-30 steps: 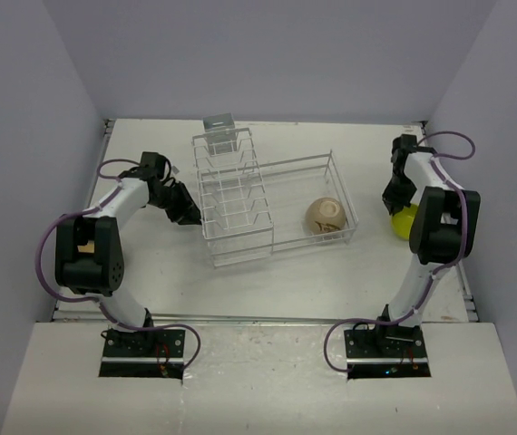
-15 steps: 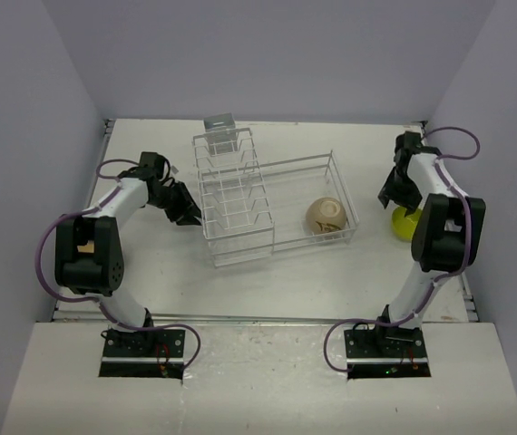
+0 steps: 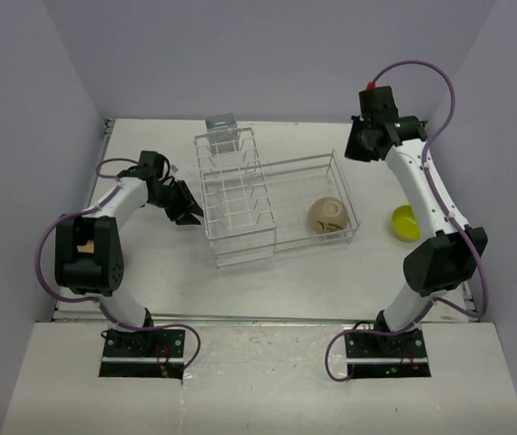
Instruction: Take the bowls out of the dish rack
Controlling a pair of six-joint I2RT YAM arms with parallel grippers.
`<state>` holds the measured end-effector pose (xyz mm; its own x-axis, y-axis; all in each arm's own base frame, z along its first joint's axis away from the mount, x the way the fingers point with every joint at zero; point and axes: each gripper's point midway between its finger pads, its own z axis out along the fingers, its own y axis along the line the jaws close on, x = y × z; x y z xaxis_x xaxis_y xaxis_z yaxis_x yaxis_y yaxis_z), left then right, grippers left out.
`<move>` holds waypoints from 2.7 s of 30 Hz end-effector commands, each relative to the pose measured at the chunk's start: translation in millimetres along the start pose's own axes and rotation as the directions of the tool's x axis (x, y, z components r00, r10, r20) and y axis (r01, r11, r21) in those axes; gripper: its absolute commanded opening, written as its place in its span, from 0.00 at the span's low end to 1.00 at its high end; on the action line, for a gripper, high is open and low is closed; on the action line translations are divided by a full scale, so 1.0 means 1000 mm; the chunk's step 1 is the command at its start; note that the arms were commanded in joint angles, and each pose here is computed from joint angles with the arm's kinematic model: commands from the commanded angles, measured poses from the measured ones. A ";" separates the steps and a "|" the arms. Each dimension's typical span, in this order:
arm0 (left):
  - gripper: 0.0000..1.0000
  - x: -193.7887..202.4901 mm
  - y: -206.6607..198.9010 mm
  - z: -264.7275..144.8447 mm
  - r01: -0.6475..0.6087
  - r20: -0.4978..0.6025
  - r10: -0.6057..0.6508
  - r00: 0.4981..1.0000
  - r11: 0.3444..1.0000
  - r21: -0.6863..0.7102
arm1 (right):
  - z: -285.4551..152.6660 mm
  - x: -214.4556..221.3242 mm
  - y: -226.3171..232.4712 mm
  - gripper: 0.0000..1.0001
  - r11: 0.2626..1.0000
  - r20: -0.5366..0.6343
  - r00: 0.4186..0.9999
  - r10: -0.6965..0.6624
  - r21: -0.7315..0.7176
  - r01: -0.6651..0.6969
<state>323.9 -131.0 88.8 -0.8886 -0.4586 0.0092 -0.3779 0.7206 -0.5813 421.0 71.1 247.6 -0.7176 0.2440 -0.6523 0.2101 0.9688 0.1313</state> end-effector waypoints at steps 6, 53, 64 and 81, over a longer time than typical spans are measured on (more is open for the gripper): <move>0.26 0.000 -0.032 -0.015 -0.052 0.000 0.053 0.999 0.990 0.127 | 0.019 0.075 0.017 0.00 0.992 -0.205 0.977 -0.059 -0.120 0.035; 0.01 0.005 -0.026 -0.007 -0.032 -0.039 0.037 0.999 0.991 0.126 | 0.028 0.209 0.236 0.00 0.747 -0.508 0.757 -0.411 -0.663 -0.039; 0.01 0.007 -0.023 -0.005 -0.026 -0.042 0.032 0.999 0.992 0.124 | -0.081 0.191 0.288 0.00 0.322 -0.360 0.772 -0.524 -0.923 -0.212; 0.01 0.009 -0.022 -0.005 -0.031 -0.040 0.036 0.999 0.991 0.128 | -0.018 0.152 0.213 0.31 0.707 -0.346 0.867 -0.360 -0.707 0.011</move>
<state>321.4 -141.9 94.9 -0.8999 -0.4343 0.0387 -0.3576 0.6842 -0.6357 326.1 334.7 181.4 -0.9586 -0.1328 -0.2519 -0.2732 0.6779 0.6825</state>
